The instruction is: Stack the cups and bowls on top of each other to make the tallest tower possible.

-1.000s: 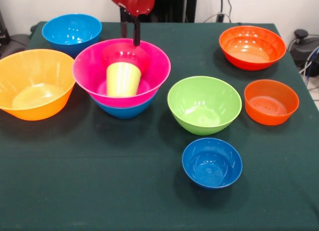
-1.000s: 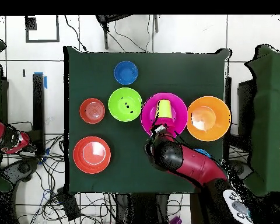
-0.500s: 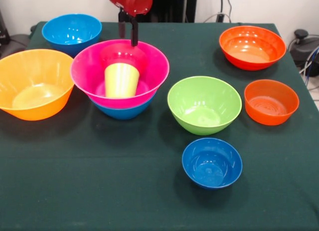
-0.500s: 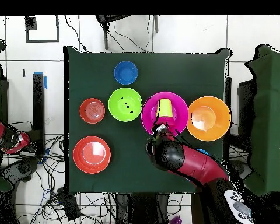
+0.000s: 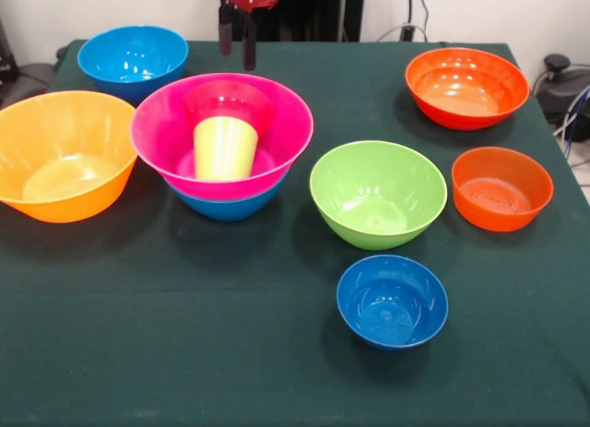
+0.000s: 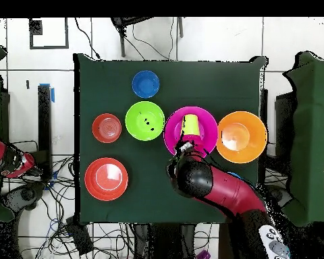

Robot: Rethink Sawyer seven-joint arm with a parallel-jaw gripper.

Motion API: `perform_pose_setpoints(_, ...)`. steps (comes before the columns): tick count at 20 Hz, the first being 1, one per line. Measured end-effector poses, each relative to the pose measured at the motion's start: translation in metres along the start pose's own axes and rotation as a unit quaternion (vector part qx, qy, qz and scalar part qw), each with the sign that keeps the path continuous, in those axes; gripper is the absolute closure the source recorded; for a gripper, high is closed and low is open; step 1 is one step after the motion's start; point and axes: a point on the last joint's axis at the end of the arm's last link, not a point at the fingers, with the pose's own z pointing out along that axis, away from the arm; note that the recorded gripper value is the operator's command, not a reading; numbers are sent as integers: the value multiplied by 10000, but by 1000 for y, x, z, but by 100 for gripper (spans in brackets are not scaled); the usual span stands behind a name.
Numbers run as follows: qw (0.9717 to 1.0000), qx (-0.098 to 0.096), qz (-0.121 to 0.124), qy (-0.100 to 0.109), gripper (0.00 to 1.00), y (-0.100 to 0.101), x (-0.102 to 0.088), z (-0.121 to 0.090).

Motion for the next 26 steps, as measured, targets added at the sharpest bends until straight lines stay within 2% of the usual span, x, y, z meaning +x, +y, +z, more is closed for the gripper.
perform_pose_setpoints(8,10000,35,-16,30,0,5,3,-8)
perform_pose_setpoints(20,9998,119,106,129,0,-8,-2,7)
perform_pose_setpoints(26,9998,111,120,114,0,-9,-3,14)
